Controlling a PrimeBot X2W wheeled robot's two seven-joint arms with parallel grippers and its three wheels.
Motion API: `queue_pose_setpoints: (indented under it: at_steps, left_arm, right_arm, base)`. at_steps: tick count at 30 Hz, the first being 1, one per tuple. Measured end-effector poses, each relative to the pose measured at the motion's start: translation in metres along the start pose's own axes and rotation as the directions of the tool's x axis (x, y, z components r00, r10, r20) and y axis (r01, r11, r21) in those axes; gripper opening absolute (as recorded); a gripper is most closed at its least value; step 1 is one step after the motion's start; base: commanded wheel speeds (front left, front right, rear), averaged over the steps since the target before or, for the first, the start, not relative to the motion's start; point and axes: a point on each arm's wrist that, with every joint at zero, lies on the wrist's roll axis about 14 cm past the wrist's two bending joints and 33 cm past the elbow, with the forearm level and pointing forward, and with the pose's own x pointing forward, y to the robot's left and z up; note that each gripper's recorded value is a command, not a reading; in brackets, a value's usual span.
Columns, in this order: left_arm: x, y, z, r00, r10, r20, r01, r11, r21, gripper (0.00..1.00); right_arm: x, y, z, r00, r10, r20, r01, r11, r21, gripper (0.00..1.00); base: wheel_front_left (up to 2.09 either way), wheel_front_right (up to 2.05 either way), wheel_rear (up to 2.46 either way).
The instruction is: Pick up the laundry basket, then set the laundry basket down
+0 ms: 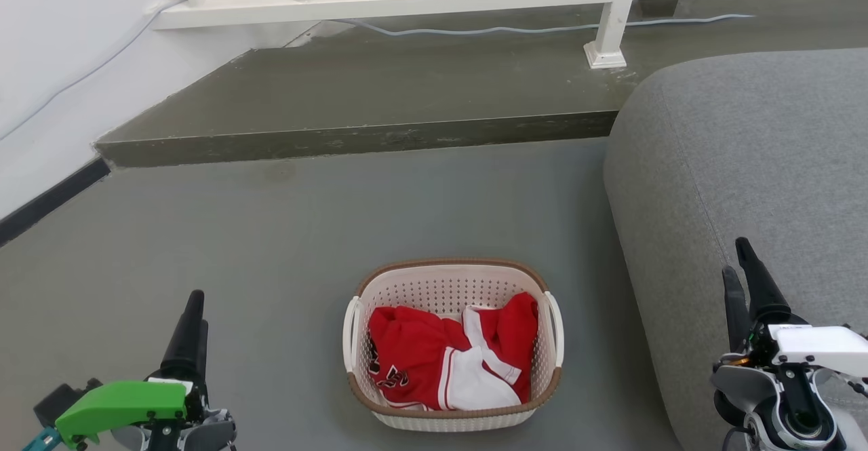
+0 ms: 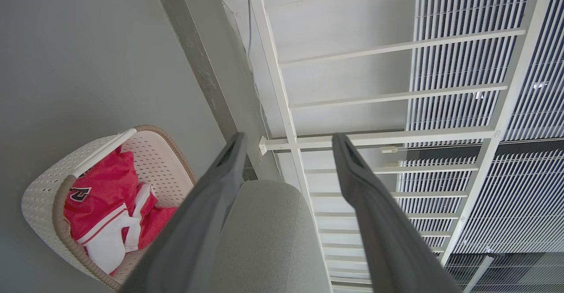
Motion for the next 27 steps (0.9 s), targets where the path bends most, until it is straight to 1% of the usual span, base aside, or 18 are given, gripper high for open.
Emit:
queue_pose_setpoints:
  at_steps: [7,12,15,21,24,27]
  left_arm:
    - [0.004,-0.007,-0.004,1.0,-0.021,-0.016,0.022,0.996,0.087,1.0]
    - [0.004,-0.008,-0.006,0.999,-0.022,-0.026,0.026,0.986,0.166,1.0]
    - [0.004,-0.009,-0.007,0.999,-0.027,-0.028,0.032,0.978,0.207,1.0]
    - [0.009,-0.021,-0.004,0.998,-0.064,-0.022,0.068,0.946,0.316,1.0]
    - [0.009,-0.022,-0.006,0.997,-0.067,-0.028,0.073,0.926,0.371,1.0]
    - [0.009,-0.022,-0.01,0.996,-0.071,-0.046,0.084,0.897,0.434,1.0]
  right_arm:
    - [0.001,0.005,-0.006,1.0,0.016,-0.025,-0.018,0.996,-0.087,1.0]
    - [0.004,0.011,-0.009,0.998,0.032,-0.045,-0.04,0.982,-0.185,1.0]
    - [0.004,0.012,-0.011,0.998,0.038,-0.054,-0.049,0.973,-0.226,1.0]
    - [0.006,0.015,-0.019,0.995,0.048,-0.089,-0.075,0.94,-0.332,1.0]
    - [0.006,0.015,-0.022,0.994,0.049,-0.1,-0.083,0.925,-0.37,1.0]
    - [0.005,0.014,-0.025,0.992,0.047,-0.117,-0.093,0.902,-0.423,1.0]
  base:
    - [0.0,0.0,0.0]
    - [0.0,0.0,0.0]
    - [0.0,0.0,0.0]
    - [0.0,0.0,0.0]
    - [0.0,0.0,0.0]
    - [0.0,0.0,0.0]
